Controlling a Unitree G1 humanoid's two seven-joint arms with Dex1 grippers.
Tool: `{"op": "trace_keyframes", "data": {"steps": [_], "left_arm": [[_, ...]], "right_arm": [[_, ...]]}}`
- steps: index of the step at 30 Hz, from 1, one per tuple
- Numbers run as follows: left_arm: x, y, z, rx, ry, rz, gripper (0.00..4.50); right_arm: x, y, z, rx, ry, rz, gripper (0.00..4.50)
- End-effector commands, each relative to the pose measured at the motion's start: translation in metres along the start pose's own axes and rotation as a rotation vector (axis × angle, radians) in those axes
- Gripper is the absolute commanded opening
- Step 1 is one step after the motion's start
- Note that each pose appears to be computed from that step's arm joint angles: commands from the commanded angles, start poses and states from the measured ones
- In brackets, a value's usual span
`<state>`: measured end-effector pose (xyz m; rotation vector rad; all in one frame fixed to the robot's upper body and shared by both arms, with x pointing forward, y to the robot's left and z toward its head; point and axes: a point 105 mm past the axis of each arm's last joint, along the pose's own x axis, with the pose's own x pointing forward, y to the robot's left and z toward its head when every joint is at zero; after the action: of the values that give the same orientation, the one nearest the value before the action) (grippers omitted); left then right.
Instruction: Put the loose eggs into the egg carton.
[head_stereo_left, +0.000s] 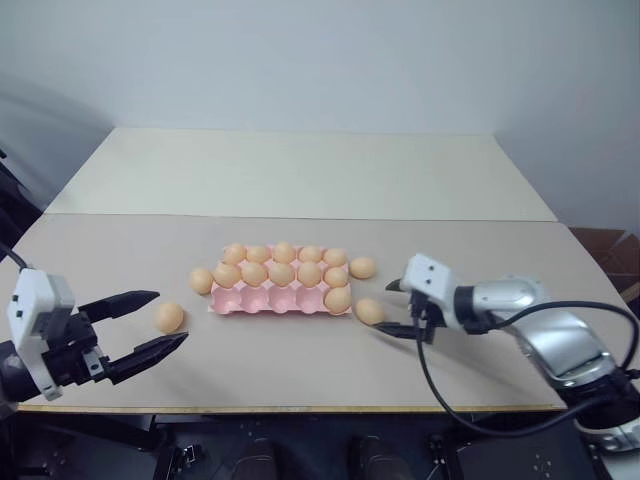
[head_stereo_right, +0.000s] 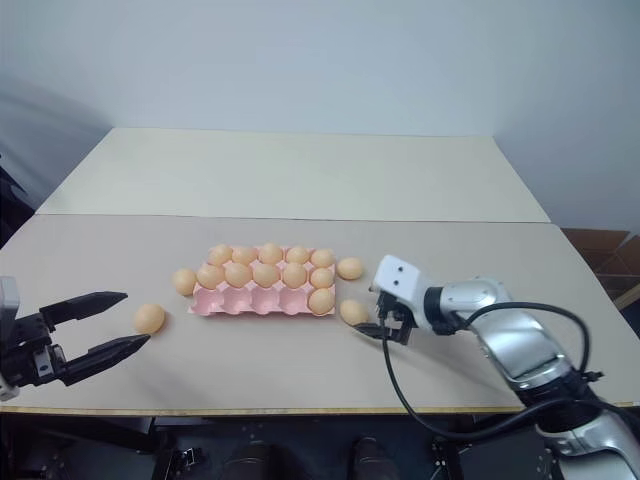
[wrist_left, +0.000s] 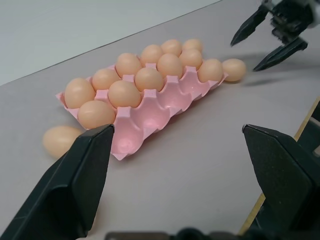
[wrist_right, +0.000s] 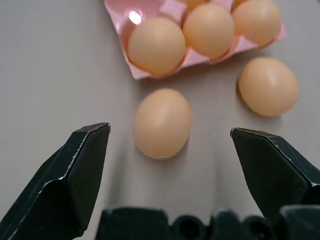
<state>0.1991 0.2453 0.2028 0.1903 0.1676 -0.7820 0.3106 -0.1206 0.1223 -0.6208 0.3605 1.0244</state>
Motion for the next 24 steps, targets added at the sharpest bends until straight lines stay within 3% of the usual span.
{"op": "trace_keyframes", "data": {"steps": [1,5,10,12,16,24], "left_arm": [[-0.001,-0.001,0.005,0.025,0.000,-0.008,4.47],[0.000,-0.001,0.005,0.023,0.003,-0.011,4.50],[-0.001,0.000,0.005,0.024,0.008,-0.008,4.50],[-0.001,0.000,0.005,0.022,0.011,-0.008,4.50],[0.000,-0.001,0.004,0.019,0.011,-0.010,4.50],[0.004,0.001,0.003,0.020,0.009,-0.019,4.50]], "right_arm": [[0.008,-0.007,0.013,-0.031,-0.031,-0.044,4.50],[0.019,-0.002,0.018,-0.014,-0.055,-0.037,3.58],[0.006,-0.002,0.023,0.010,-0.089,-0.021,1.88],[-0.006,-0.001,0.027,0.016,-0.100,-0.014,1.49],[-0.019,-0.001,0.037,0.006,-0.120,-0.010,1.41],[-0.006,0.003,0.105,-0.081,-0.292,0.009,1.41]]}}
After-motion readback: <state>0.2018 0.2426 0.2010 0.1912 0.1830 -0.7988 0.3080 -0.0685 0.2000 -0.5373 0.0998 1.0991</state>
